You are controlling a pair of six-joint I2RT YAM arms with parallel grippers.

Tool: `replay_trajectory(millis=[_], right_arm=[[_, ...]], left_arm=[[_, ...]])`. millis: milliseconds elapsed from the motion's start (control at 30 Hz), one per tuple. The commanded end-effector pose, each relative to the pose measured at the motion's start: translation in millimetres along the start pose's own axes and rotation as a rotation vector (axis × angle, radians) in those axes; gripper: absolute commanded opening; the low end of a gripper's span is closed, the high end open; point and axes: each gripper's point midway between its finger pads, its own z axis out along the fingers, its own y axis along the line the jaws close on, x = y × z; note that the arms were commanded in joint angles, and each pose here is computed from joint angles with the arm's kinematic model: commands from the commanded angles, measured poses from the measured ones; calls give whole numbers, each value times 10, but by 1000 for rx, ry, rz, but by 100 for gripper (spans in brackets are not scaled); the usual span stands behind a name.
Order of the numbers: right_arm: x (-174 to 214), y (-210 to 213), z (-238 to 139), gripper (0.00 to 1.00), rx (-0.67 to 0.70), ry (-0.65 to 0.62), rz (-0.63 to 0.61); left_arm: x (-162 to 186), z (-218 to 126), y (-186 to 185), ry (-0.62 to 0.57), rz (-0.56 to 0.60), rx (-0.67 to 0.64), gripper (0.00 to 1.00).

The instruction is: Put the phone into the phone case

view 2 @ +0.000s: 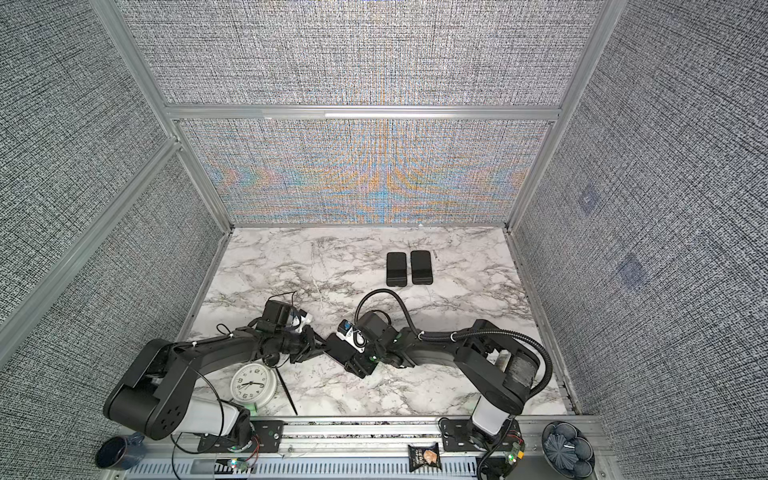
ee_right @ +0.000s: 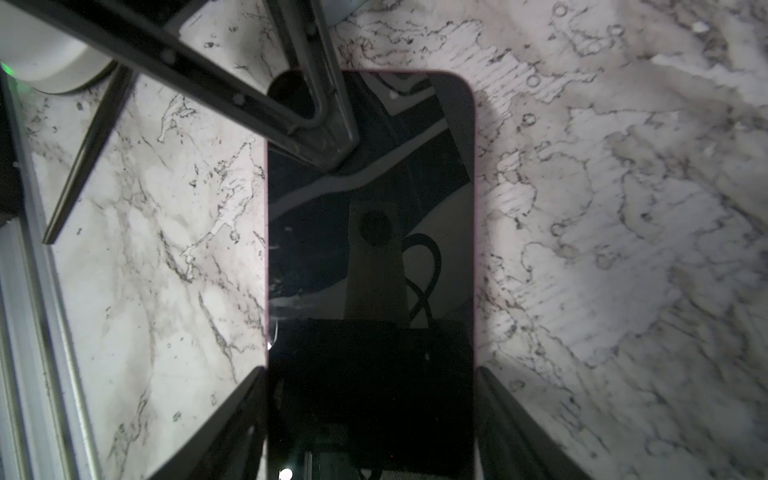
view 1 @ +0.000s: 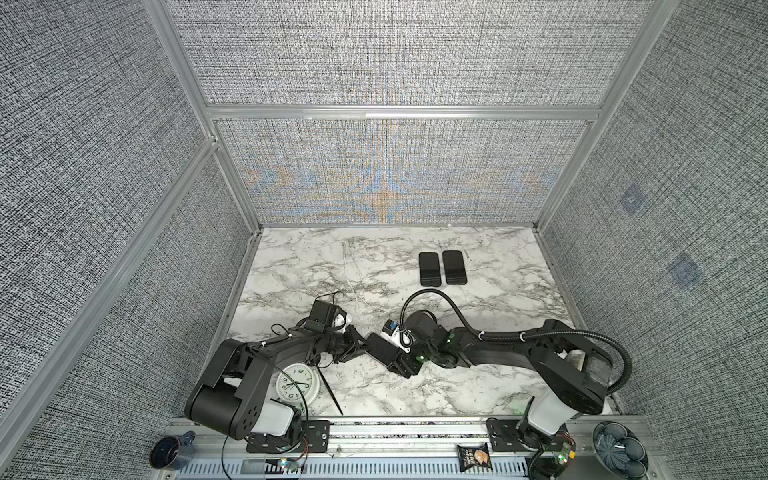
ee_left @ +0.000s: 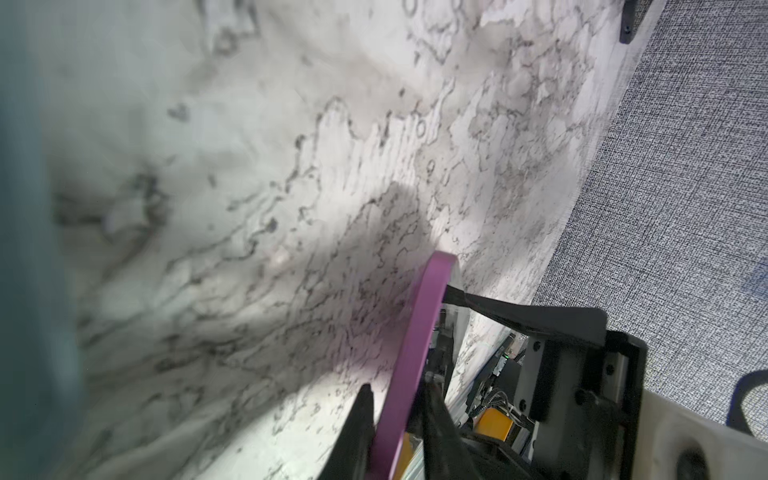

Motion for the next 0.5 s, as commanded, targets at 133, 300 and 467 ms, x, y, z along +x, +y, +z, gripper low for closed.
replay_trajectory(millis=[133,300,467], right_arm=[[106,39,11,78,-20,40,-13],[59,15,-52,84,5,36,-20],[-52,3,-214,87,35,9,-30]], left_arm=[[-5,-58,-203,2,63,61,9],[-24,-92,-261,-8,75,64,4],[-39,-128,-319,-19,89,71,1]])
